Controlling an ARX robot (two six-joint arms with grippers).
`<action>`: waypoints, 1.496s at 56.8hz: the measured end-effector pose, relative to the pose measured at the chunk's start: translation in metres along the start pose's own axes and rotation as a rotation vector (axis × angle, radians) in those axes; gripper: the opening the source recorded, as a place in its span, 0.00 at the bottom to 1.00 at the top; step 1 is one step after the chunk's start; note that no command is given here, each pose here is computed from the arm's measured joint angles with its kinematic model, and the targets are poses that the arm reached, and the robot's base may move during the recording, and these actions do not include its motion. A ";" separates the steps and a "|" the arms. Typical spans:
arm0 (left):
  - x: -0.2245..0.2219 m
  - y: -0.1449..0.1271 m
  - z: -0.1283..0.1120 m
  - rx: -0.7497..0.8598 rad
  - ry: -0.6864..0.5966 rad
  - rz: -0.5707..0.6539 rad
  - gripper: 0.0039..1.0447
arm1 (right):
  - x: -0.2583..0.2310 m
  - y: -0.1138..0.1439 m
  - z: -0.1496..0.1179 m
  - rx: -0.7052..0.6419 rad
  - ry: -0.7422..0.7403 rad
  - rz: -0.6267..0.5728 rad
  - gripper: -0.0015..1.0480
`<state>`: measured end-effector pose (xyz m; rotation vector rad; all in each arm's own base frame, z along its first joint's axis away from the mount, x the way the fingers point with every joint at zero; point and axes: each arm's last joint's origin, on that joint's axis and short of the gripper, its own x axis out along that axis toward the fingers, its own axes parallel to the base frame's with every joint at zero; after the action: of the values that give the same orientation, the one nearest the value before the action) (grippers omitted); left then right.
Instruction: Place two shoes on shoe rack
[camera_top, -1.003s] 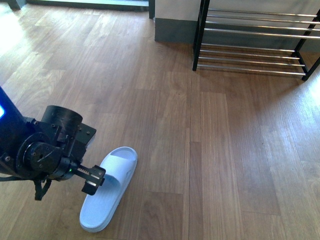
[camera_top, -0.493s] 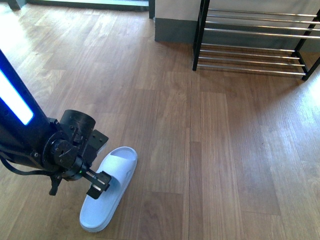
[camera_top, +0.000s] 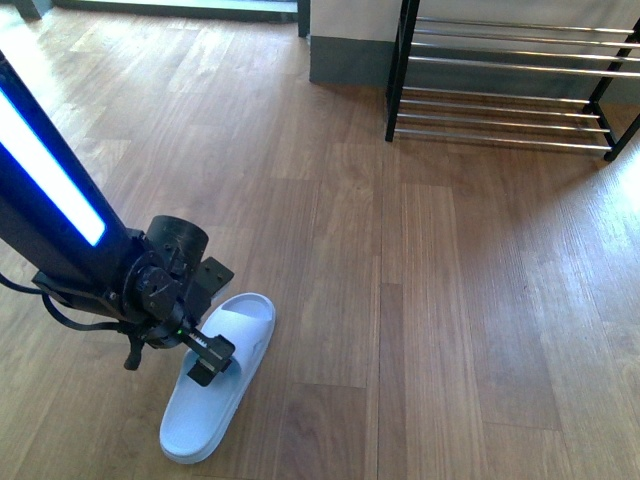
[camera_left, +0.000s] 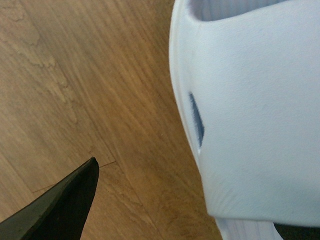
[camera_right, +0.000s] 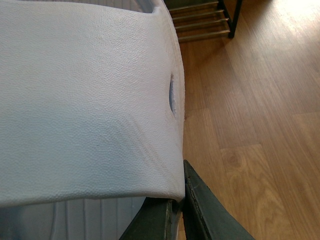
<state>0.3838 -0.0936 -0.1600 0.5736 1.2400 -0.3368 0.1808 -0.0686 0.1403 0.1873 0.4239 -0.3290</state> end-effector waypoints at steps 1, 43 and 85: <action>0.001 0.000 0.000 0.001 -0.001 -0.001 0.91 | 0.000 0.000 0.000 0.000 0.000 0.000 0.01; 0.012 -0.020 0.001 0.033 0.004 -0.041 0.17 | 0.000 0.000 0.000 0.000 0.000 0.000 0.01; -0.074 -0.007 0.010 -0.033 -0.216 -0.059 0.02 | 0.000 0.000 0.000 0.000 0.000 0.000 0.01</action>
<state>0.3661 -0.1099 -0.0889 0.4601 1.0539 -0.4163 0.1808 -0.0686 0.1403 0.1873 0.4239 -0.3290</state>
